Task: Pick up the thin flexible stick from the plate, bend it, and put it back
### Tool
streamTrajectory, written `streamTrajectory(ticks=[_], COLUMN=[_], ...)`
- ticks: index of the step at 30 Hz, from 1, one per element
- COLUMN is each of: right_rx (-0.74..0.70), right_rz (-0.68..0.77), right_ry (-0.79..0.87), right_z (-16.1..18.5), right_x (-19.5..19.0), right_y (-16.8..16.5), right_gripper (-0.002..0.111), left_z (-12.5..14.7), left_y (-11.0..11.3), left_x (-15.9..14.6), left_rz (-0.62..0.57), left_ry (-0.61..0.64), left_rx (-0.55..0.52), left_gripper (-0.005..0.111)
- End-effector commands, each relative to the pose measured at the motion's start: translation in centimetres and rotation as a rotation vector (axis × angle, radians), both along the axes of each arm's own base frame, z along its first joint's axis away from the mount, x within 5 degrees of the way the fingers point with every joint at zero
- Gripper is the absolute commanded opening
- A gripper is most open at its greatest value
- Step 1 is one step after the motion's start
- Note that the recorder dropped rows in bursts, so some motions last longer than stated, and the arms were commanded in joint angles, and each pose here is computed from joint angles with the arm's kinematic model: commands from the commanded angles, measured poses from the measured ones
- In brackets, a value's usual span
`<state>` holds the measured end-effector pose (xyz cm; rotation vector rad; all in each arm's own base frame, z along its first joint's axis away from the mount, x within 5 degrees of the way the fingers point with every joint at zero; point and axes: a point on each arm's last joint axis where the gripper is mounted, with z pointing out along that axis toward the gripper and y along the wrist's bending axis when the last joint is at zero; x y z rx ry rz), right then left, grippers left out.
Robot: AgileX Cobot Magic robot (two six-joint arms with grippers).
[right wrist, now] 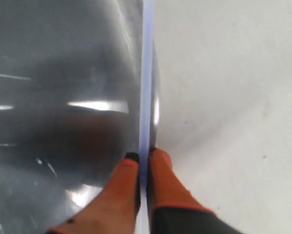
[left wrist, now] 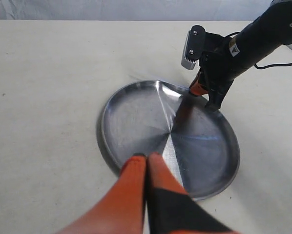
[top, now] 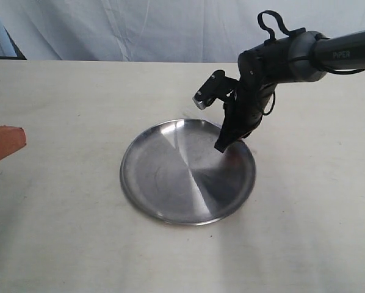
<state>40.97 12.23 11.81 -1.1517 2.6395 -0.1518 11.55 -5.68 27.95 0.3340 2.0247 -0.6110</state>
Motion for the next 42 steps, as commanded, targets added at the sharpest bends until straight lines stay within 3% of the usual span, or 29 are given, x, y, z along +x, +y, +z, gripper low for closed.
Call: streamTrajectory(ticks=[1,11,30,34,42], right_rx=[-0.016,-0.022,0.048,0.149,0.441], right_rz=[-0.003,-0.039,-0.102,-0.156,-0.103], right_ry=[0.036,0.071,-0.017,0.022,0.104], right_z=[-0.1,0.2,5.6,6.8,10.4], right_x=[-0.3,-0.7,-1.4,-2.1,-4.7], right_y=[-0.3,-0.5,-0.5,0.2,2.2], right_gripper=[-0.001,-0.001,-0.001,-0.001,-0.001], left_z=[0.0,0.0,0.1,0.1,0.4], left_y=[0.1,0.1,0.1,0.1,0.2], left_x=[0.1,0.1,0.2,0.2,0.4], left_rz=[0.001,0.002,0.012,0.022,0.114], left_ry=[-0.006,-0.008,-0.016,-0.007,0.056], left_rx=[0.018,0.017,0.02,-0.004,-0.153], left_gripper=[0.0,0.0,0.0,0.0,0.002])
